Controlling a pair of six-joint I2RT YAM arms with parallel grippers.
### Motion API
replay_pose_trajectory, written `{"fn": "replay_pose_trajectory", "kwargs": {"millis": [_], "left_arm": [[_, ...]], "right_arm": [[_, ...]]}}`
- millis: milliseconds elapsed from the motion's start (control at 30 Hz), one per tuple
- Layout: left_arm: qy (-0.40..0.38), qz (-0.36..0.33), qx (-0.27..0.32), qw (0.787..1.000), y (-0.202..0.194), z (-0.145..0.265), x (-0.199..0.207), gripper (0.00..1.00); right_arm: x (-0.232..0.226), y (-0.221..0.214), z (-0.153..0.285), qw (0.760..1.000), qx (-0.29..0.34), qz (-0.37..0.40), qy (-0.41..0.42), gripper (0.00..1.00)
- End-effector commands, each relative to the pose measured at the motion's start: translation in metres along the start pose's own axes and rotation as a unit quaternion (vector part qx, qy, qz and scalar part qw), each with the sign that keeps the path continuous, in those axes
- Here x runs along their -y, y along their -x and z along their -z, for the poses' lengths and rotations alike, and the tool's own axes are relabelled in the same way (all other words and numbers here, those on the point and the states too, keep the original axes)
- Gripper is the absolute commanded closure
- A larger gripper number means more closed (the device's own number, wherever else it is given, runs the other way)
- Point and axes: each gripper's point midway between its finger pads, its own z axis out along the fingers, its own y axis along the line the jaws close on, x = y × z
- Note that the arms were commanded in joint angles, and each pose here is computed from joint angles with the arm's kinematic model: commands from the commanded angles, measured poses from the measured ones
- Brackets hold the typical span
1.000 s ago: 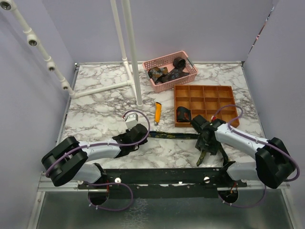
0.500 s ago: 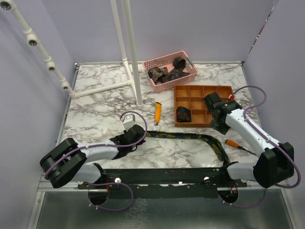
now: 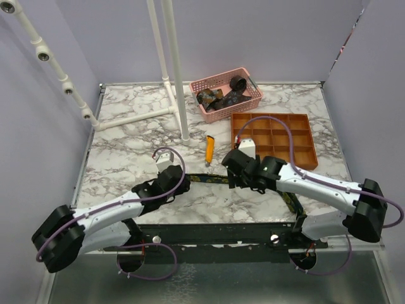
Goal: Roll the ties
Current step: Flatten out the tie at the center of the board.
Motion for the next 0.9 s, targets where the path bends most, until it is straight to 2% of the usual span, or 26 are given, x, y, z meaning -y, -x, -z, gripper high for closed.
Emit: {"fn": "replay_pose_trajectory", "kwargs": {"millis": [0,100,167,267,300,333,367,467,533,667,867], "left_arm": [[-0.003,0.011,0.005,1.0,0.019,0.035,0.001,0.54],[0.001,0.025,0.03,0.999,0.036,0.057,-0.004,0.53],[0.011,0.03,0.043,0.999,0.044,0.069,-0.01,0.48],[0.049,0.042,0.058,0.996,0.049,0.081,-0.027,0.3],[0.055,0.05,0.063,0.995,0.05,0.083,-0.03,0.22],[0.063,0.058,0.073,0.994,0.051,0.085,-0.034,0.05],[0.077,0.067,0.08,0.992,0.052,0.086,-0.041,0.01],[0.101,0.091,0.099,0.986,0.058,0.091,-0.052,0.01],[0.106,0.107,0.111,0.982,0.063,0.096,-0.054,0.01],[0.09,0.139,0.131,0.978,0.074,0.107,-0.052,0.01],[0.078,0.155,0.162,0.971,0.097,0.133,-0.05,0.01]], "right_arm": [[-0.052,0.011,-0.022,0.994,0.057,0.06,0.069,0.28],[-0.079,0.02,-0.038,0.989,0.082,0.08,0.096,0.28],[-0.093,0.023,-0.052,0.986,0.086,0.101,0.099,0.27],[-0.11,0.026,-0.068,0.981,0.089,0.137,0.106,0.25],[-0.116,0.027,-0.07,0.978,0.092,0.148,0.117,0.24],[-0.119,0.025,-0.071,0.974,0.094,0.159,0.128,0.22],[-0.121,0.026,-0.072,0.971,0.1,0.173,0.134,0.2],[-0.128,0.021,-0.075,0.956,0.098,0.227,0.157,0.12],[-0.133,0.016,-0.077,0.943,0.093,0.268,0.173,0.1],[-0.148,-0.001,-0.077,0.909,0.075,0.336,0.233,0.1],[-0.157,-0.023,-0.091,0.884,0.031,0.391,0.257,0.15]]}}
